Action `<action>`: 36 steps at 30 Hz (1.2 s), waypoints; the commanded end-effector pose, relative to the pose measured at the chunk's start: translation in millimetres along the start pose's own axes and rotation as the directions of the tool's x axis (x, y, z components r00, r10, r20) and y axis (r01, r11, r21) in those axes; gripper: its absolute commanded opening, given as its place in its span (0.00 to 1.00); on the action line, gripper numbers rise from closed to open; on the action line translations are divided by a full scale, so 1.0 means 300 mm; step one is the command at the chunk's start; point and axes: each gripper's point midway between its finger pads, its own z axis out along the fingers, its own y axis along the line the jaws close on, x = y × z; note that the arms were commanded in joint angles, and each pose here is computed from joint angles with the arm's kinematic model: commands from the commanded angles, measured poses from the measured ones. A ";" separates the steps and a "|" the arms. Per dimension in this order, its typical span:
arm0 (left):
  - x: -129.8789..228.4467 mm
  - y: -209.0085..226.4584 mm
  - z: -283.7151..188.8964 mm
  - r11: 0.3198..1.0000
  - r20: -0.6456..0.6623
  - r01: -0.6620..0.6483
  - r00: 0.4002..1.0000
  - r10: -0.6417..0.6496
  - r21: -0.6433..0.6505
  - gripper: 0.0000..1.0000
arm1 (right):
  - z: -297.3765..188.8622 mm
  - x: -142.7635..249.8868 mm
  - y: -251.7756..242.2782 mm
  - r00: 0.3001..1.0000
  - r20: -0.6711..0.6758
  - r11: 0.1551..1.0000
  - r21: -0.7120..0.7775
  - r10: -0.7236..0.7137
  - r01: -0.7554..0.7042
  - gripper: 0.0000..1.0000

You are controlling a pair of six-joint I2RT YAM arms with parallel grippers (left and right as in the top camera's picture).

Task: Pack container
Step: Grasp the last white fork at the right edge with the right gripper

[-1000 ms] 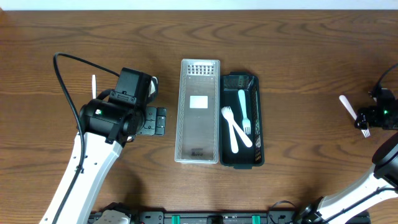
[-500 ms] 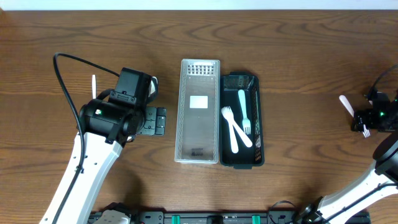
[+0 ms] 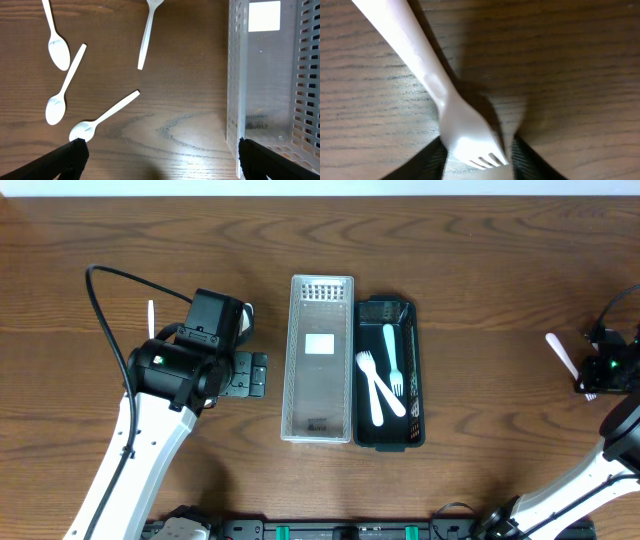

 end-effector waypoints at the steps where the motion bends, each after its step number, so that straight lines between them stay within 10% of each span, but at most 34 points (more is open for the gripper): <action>1: -0.008 0.008 -0.005 1.000 0.006 0.017 1.000 -0.017 -0.009 0.98 | 0.030 -0.005 0.035 1.000 -0.014 0.999 -0.030 -0.018 0.018 0.35; 10: -0.008 0.008 -0.005 1.000 0.006 0.017 1.000 -0.017 -0.009 0.98 | 0.030 -0.013 0.043 1.000 -0.008 0.999 -0.033 -0.017 0.017 0.30; 25: -0.008 0.008 -0.005 1.000 0.006 0.017 1.000 -0.017 -0.009 0.98 | 0.030 -0.043 0.041 1.000 0.016 1.000 -0.015 -0.011 0.011 0.50; 36: -0.008 0.008 -0.005 1.000 0.006 0.017 1.000 -0.017 -0.009 0.98 | 0.029 -0.059 0.031 0.999 0.035 1.000 -0.001 -0.012 0.012 0.30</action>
